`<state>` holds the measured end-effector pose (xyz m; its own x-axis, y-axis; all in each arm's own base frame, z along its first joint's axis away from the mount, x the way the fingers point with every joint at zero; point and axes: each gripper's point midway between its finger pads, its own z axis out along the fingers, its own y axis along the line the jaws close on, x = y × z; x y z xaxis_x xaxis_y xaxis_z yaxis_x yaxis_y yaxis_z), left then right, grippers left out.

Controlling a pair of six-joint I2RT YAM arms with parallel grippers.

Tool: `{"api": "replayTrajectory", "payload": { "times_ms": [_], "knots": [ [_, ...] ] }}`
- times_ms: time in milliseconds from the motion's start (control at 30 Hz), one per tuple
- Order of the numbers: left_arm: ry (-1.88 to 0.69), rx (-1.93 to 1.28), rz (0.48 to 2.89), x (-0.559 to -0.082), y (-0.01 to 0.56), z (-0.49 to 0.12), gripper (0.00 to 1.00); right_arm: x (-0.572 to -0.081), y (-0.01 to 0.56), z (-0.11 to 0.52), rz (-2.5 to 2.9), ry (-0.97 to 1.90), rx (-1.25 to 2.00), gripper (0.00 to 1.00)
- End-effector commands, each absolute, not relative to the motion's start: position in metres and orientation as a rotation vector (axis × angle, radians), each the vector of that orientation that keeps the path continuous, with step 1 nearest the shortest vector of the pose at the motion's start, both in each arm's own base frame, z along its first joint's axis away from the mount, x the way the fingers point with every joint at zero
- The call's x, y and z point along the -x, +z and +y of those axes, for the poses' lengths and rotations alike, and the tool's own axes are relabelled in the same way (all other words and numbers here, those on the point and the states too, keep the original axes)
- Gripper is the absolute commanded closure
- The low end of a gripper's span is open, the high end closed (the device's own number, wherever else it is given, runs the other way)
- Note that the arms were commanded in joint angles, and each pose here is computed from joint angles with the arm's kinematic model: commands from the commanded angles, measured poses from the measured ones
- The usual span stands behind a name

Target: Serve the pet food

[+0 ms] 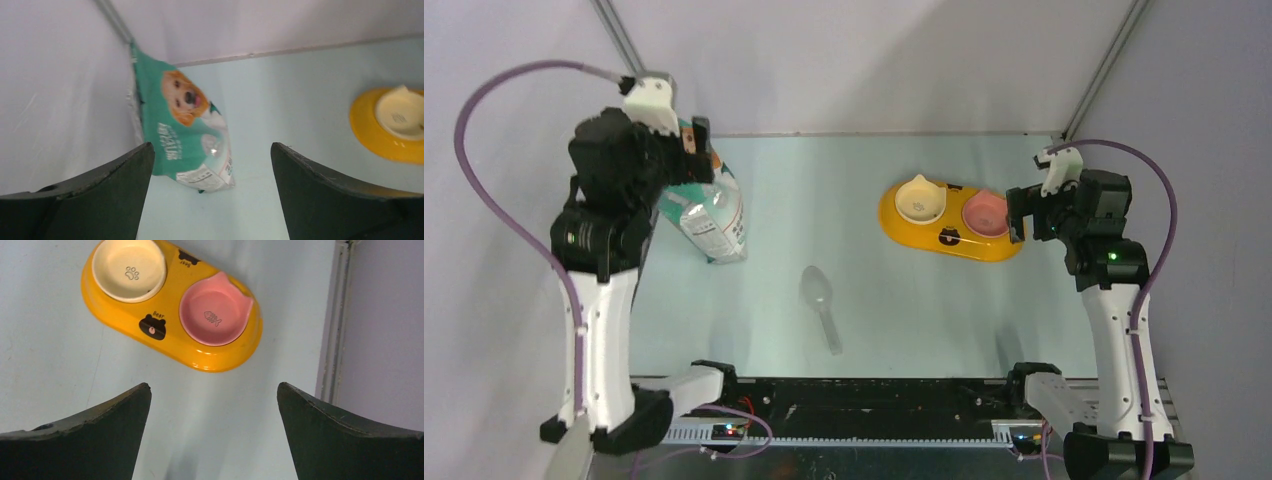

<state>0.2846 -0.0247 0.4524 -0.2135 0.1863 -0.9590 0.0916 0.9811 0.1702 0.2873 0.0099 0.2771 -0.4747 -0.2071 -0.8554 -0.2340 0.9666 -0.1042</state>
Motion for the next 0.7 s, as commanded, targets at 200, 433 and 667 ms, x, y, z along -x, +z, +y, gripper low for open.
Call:
{"api": "replayTrajectory", "payload": {
  "times_ms": [200,433,667],
  "knots": [
    [0.1,0.244,1.981,-0.338,0.442,0.05,0.04,-0.303,0.294,0.01,2.028,0.026,0.282,0.03],
    [-0.037,0.26,2.178,-0.369,0.387,0.051,0.12,-0.285,0.298,0.049,2.006,0.207,0.441,0.1],
    [0.031,0.282,2.21,-0.375,0.372,0.064,0.17,-0.291,0.298,0.048,2.029,0.225,0.38,0.12]
  ]
}}
